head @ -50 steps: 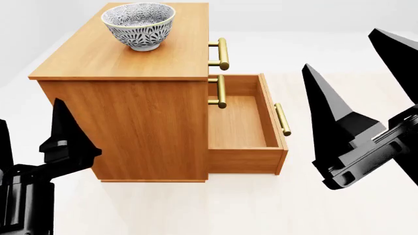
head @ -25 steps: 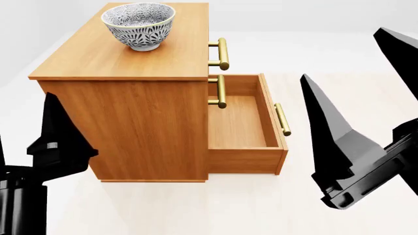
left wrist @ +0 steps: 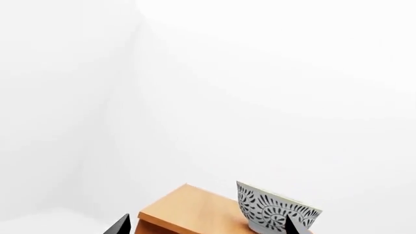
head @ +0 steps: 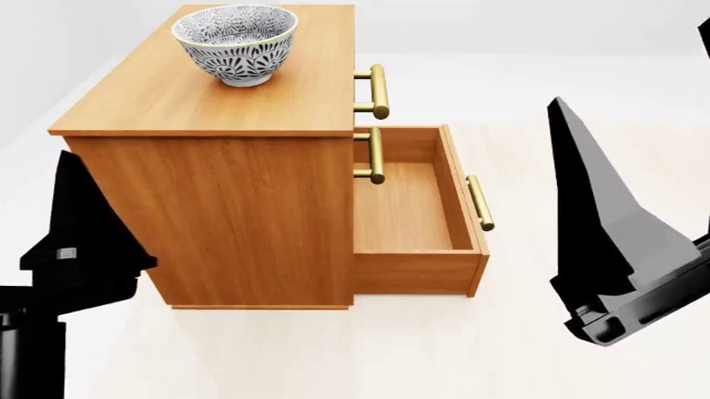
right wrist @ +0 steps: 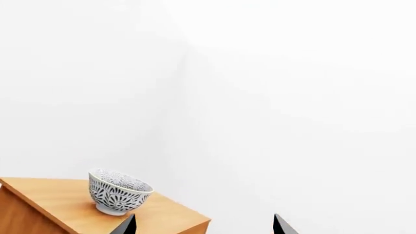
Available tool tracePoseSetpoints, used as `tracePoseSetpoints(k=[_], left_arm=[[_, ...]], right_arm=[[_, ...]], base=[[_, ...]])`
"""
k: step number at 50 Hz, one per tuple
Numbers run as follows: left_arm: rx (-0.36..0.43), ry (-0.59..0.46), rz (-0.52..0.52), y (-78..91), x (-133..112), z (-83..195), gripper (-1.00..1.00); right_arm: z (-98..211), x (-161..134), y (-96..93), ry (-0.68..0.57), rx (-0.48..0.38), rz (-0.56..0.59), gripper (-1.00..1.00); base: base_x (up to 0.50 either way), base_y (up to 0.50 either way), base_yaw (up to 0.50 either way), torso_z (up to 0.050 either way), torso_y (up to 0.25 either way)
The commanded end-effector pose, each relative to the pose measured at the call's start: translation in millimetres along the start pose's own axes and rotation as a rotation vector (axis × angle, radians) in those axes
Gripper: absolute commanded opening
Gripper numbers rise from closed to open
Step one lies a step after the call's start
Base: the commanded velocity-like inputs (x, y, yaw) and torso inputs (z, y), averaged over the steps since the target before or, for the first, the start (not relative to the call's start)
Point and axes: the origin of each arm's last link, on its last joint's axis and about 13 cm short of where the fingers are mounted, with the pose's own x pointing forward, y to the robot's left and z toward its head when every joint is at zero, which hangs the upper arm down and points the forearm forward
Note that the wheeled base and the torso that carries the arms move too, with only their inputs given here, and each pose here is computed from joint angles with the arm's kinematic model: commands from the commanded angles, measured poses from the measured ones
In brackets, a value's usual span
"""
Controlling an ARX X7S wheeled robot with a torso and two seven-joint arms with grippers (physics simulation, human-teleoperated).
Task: Put the bowl on top of the cabinet.
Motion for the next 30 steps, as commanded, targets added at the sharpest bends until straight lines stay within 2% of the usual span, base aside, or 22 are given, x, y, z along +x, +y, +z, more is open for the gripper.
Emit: tracePoseSetpoints(k=[1, 18, 20, 26, 30], left_arm=[[-0.005, -0.01, -0.003, -0.4, -0.9, 2.6, 1.0], [-0.01, -0.031, 0.003, 0.4, -2.0, 8.2, 1.0], [-0.009, -0.032, 0.003, 0.3, -2.0, 8.5, 1.0], [-0.007, -0.033, 0.007, 0.8, -2.8, 9.7, 1.0], [-0.005, -0.033, 0.01, 1.1, -3.1, 9.8, 1.0]], right_arm=[[0.8, 0.6, 0.0, -0.02, -0.028, -0.03, 1.0], [2.4, -0.2, -0.2, -0.042, -0.041, -0.046, 1.0], [1.2, 0.6, -1.6, -0.019, -0.012, -0.043, 1.0], [-3.8, 5.1, -3.9, 0.058, 0.0, -0.042, 1.0], [1.2, 4.0, -7.9, 0.01, -0.01, -0.115, 1.0]], base=[[0.0, 0.0, 0.0, 0.0, 0.0], [0.0, 0.0, 0.0, 0.0, 0.0], [0.0, 0.0, 0.0, 0.0, 0.0], [0.0, 0.0, 0.0, 0.0, 0.0], [0.0, 0.0, 0.0, 0.0, 0.0]])
